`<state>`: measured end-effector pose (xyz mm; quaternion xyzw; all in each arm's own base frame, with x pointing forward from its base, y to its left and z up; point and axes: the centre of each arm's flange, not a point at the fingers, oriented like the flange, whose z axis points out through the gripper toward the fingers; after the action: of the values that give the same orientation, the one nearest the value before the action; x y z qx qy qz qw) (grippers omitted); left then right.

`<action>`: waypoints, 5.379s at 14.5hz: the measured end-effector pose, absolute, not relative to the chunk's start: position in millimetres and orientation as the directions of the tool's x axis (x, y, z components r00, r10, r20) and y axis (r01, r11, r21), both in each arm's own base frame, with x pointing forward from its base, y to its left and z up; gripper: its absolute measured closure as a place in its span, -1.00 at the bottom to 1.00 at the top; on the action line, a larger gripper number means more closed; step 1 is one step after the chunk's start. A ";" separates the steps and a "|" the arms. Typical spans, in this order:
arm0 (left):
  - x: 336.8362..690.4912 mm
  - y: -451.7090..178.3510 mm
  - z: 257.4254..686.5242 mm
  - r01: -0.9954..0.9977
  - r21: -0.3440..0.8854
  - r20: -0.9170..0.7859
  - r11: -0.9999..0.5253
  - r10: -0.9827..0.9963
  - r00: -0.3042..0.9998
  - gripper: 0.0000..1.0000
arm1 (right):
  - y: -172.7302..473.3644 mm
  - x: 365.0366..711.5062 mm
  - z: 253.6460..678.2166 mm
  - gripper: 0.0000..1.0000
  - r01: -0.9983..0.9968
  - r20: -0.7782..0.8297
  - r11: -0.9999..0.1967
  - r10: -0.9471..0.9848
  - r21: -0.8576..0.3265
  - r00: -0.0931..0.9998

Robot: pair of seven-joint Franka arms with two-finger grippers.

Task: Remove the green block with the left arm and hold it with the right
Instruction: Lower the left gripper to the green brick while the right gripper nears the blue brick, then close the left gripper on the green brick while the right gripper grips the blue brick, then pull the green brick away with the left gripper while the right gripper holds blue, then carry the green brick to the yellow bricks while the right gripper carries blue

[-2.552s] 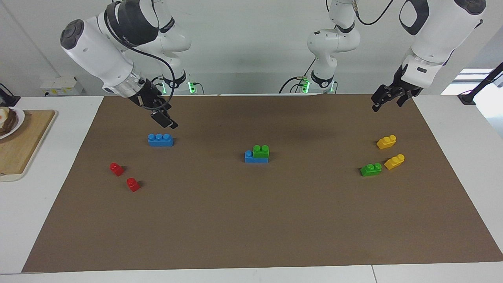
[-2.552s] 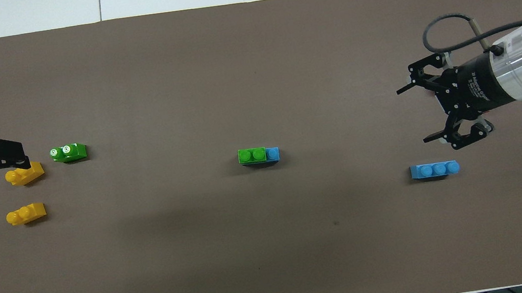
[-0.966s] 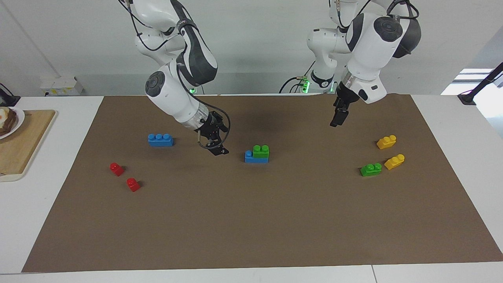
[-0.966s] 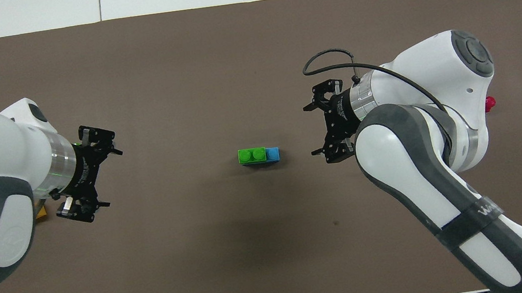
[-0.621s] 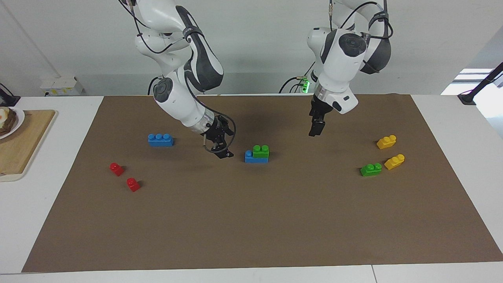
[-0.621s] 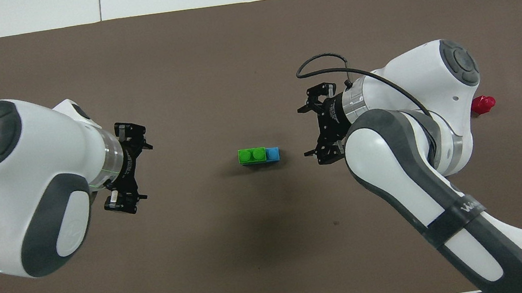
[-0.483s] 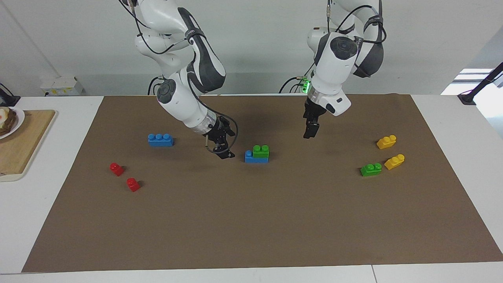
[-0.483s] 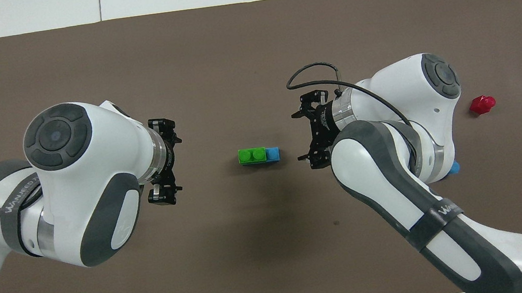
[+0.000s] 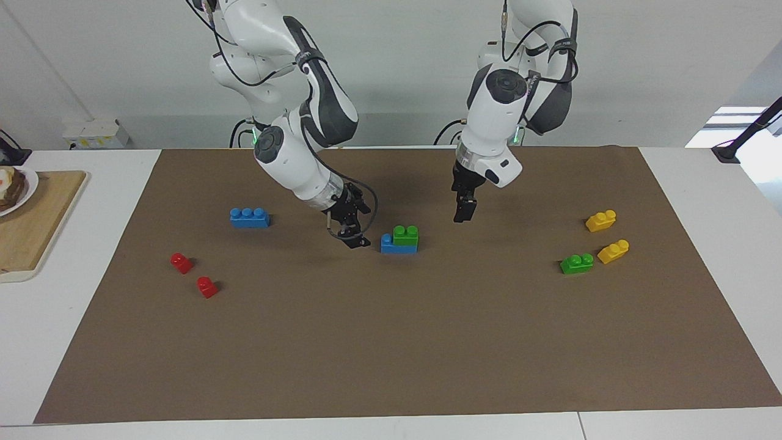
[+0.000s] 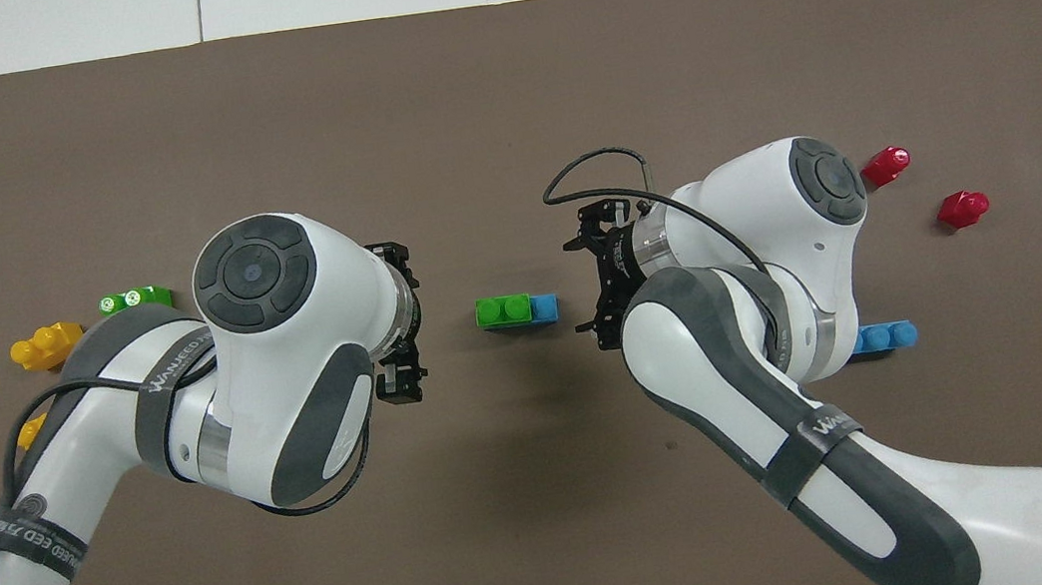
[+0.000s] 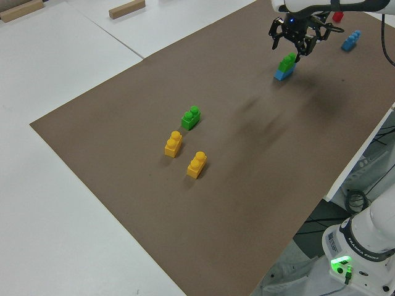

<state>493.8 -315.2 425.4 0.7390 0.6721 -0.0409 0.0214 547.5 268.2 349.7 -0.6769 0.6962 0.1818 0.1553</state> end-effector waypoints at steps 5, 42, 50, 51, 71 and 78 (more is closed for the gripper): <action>489.7 -335.2 415.9 0.999 -0.015 -0.098 -0.028 0.995 0.027 -1.00 | 271.6 548.5 332.0 -1.00 -0.998 -0.454 0.026 -0.890 0.049 -0.046; 487.4 -395.1 345.1 0.998 -0.035 -0.088 0.051 0.995 -0.054 -1.00 | 313.3 531.7 271.6 0.30 -0.998 -0.451 0.055 -0.892 -0.035 -0.033; 481.9 -405.1 339.3 0.999 -0.024 -0.080 0.049 0.996 -0.051 -0.73 | 319.9 527.9 271.9 0.30 -0.997 -0.446 0.023 -0.895 -0.078 0.014; 484.4 -404.5 341.6 0.999 -0.010 -0.079 0.046 0.996 -0.046 -0.46 | 319.9 527.8 272.0 0.30 -0.997 -0.445 0.018 -0.895 -0.080 0.020; 510.0 -180.3 484.8 0.883 -0.085 -0.100 -0.461 0.886 0.453 0.30 | 290.2 570.4 326.8 0.30 -0.995 -0.502 0.029 -0.865 -0.099 0.025; 489.1 -43.3 454.2 0.462 -0.021 -0.199 -0.886 0.457 0.867 0.30 | 131.1 614.7 360.2 0.30 -0.999 -0.536 -0.042 -0.844 0.002 0.034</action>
<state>489.1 -43.3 454.2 0.9661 0.2379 -0.0997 0.0136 614.7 131.1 360.2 -0.6929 0.6649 0.2021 0.1924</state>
